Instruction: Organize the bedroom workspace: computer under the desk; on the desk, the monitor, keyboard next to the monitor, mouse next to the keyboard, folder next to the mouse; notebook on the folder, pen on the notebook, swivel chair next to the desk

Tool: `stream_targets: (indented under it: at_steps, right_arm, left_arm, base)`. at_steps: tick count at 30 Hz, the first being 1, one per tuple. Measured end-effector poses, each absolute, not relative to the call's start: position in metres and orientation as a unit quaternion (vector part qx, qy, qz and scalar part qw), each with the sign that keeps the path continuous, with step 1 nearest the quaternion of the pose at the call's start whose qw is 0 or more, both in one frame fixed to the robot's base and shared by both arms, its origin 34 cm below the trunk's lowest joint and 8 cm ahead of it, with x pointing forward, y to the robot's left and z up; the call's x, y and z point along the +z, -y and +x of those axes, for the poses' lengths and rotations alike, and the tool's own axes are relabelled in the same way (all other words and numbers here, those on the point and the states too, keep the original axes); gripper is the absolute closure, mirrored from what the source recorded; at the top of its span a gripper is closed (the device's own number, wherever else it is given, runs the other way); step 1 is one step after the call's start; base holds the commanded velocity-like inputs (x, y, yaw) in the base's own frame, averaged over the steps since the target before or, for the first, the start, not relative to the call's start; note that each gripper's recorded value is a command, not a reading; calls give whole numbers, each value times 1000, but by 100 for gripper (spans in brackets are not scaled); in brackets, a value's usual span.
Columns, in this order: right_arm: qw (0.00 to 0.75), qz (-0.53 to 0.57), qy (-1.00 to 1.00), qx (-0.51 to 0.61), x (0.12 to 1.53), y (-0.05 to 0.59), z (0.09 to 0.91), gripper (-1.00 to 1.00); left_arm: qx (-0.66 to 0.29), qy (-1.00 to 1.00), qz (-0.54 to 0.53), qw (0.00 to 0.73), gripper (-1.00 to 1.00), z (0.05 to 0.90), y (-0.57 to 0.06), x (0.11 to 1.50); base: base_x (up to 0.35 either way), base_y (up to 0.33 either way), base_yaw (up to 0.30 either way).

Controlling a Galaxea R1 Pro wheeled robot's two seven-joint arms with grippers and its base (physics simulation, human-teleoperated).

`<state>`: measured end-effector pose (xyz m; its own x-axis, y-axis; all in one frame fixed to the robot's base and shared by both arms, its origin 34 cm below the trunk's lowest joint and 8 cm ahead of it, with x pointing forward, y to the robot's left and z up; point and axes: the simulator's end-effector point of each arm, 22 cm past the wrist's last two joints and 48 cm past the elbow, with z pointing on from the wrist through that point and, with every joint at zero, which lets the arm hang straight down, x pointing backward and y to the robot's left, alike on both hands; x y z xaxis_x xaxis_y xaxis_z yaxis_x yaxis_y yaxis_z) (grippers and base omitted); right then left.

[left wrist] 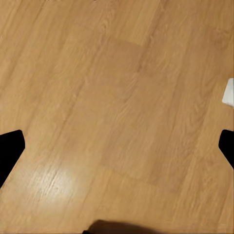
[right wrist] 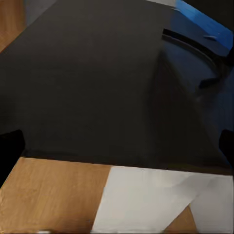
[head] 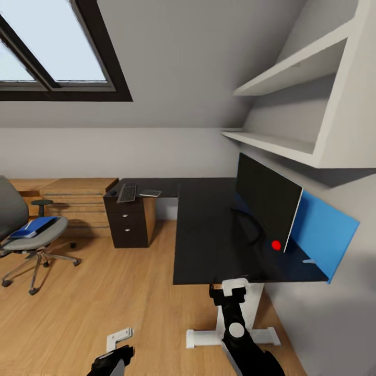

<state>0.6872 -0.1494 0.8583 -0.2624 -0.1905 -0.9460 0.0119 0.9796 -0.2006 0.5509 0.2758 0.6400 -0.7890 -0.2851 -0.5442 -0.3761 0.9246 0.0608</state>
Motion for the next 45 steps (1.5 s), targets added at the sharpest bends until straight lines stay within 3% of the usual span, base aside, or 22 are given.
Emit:
stream_targets:
  at_steps: [8,20,39,45]
  right_arm:
    - [543,-80,-832,-79,754,142,638,-100]
    - [540,-76,-835,-74,692,167,578,-100]
    - [552,-71,-828,-64,708,164,568,-100]
    - [548,-72,-831,-62,713,162,566,-100]
  left_arm:
    - [96,-934,-145,313,-100,552,-269,637]
    - [100,-939,-138,299,-100,533,-263,623]
    - [100,-939,-139,298,-100,503,-241,621]
    - [50,-946,-124,296,-100,504,-222,624]
  base:
    - [-154,307,0]
    - [-101,298,64]
    - [3,22,262]
    - [0,0,268]
